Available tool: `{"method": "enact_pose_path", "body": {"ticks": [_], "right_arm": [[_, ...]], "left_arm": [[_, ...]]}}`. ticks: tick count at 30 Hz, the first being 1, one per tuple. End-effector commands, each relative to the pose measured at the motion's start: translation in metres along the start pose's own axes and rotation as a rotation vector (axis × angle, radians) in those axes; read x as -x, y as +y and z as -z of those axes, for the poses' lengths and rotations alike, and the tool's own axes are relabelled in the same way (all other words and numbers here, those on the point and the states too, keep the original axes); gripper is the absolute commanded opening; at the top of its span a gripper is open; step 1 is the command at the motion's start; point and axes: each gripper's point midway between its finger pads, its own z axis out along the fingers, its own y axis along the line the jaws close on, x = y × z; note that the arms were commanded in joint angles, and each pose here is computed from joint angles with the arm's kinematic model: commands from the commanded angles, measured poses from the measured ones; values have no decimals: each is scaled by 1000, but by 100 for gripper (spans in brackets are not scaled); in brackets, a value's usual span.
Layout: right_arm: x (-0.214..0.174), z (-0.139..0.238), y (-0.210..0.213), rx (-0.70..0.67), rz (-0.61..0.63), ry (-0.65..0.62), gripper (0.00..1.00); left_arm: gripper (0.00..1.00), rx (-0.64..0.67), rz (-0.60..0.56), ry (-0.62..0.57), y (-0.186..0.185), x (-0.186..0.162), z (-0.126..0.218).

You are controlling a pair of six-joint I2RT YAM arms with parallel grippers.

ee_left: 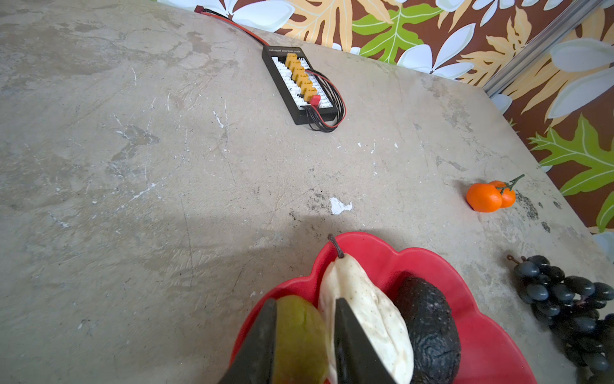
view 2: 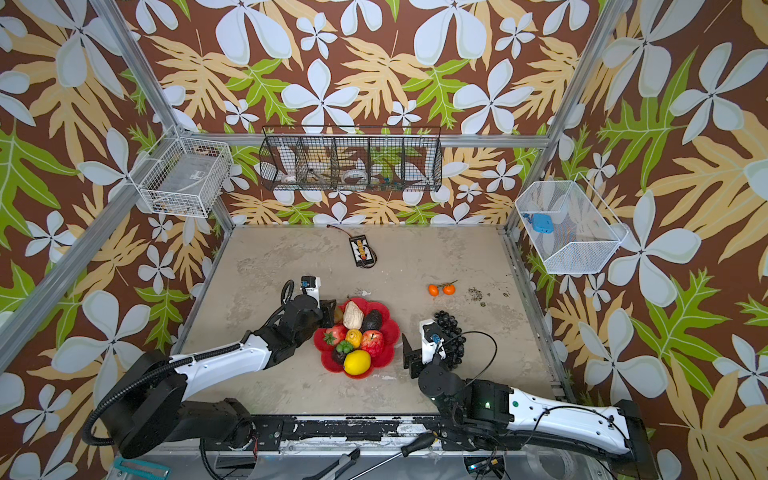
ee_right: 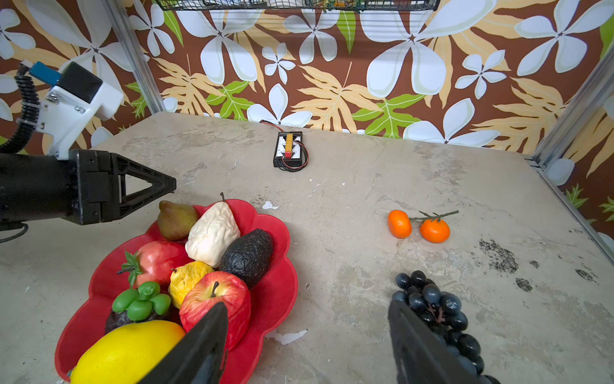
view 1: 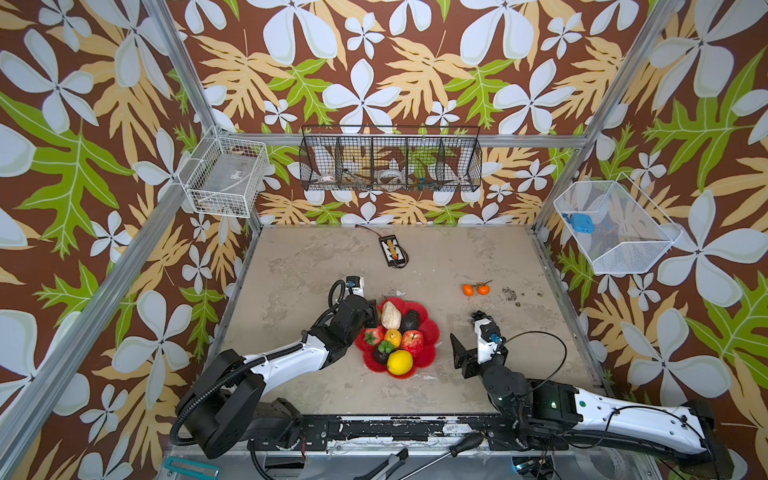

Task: Place and organize the fake fruits in the fruit bowl
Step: 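Lower the pear into the bowl with the left while the right moves off, then lower the right gripper onto the two small orange fruits and grasp their stem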

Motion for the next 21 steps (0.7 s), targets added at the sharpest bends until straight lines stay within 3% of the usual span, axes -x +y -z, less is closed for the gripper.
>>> {"method": "enact_pose_path", "body": {"ticks": [1,8,12,21], "right_arm": [[0,-3,-9,-40,-33,26,79],[-19,-41,-48,-80,-185,277,80],[-31,-57,-83,-129,-281,344,80],[-53,-83,-126,-244,-306,497,81]], "left_arm": [[35,-19,21,-19,-3,8,6],[48,-98,85,-64,-9,23,43],[52,-98,91,-109,8,19,74],[63,-151,138,-236,44,-9,118]]}}
